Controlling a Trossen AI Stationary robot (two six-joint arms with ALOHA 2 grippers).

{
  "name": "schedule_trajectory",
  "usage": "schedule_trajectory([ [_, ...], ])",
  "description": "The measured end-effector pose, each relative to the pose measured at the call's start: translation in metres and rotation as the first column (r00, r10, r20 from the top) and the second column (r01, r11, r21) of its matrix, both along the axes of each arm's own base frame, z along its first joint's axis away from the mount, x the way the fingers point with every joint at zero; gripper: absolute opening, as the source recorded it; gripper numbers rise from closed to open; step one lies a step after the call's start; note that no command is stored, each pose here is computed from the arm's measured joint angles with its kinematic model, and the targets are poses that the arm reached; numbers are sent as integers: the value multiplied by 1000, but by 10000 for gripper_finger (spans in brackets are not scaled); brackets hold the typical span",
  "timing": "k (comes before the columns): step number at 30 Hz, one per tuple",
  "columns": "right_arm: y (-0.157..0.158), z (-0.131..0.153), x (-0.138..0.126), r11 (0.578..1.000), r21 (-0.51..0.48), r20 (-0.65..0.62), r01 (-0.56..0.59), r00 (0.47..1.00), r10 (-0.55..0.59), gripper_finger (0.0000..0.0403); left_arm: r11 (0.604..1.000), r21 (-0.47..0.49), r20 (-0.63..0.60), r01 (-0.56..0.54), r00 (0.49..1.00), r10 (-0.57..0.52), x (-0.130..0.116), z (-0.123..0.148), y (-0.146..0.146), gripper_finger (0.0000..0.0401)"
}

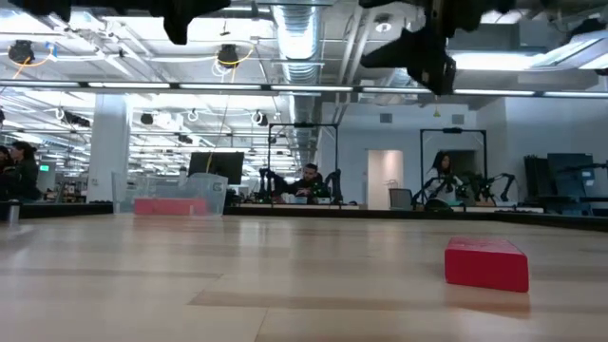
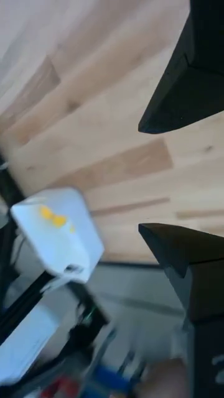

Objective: Sort & place blocks by color
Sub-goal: Put the red block into the gray bin

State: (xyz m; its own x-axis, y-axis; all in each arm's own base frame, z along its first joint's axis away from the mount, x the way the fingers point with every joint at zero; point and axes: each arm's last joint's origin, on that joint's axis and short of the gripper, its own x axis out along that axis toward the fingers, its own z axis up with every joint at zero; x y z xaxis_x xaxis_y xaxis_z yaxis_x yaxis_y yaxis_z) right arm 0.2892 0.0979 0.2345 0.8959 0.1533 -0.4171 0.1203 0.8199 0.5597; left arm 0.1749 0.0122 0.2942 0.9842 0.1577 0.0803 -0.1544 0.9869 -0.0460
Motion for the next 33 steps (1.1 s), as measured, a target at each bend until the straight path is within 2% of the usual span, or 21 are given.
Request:
schedule_trajectory([
  [6,1,20,4,984,-166,-182,-60,983,29,272,999,16,142,45,989,-47,8,-36,-14,185],
  [11,-11,15,1,979,-191,-305,-66,952,5,272,1000,-19,161,20,987,-16,11,-48,-13,184],
  [15,-16,11,2,981,-174,-340,-87,940,23,272,999,-28,152,26,988,-22,12,-50,-13,184],
  [21,-10,-11,12,957,-211,-401,-198,910,100,272,999,-27,151,30,988,-25,12,-50,-13,184],
  [25,-5,-37,20,941,-222,-482,-254,868,120,272,999,-30,145,31,989,-26,12,-50,-13,184],
  [33,6,-77,31,928,-113,-604,-355,766,219,272,999,-29,144,37,989,-33,12,-51,-13,184],
])
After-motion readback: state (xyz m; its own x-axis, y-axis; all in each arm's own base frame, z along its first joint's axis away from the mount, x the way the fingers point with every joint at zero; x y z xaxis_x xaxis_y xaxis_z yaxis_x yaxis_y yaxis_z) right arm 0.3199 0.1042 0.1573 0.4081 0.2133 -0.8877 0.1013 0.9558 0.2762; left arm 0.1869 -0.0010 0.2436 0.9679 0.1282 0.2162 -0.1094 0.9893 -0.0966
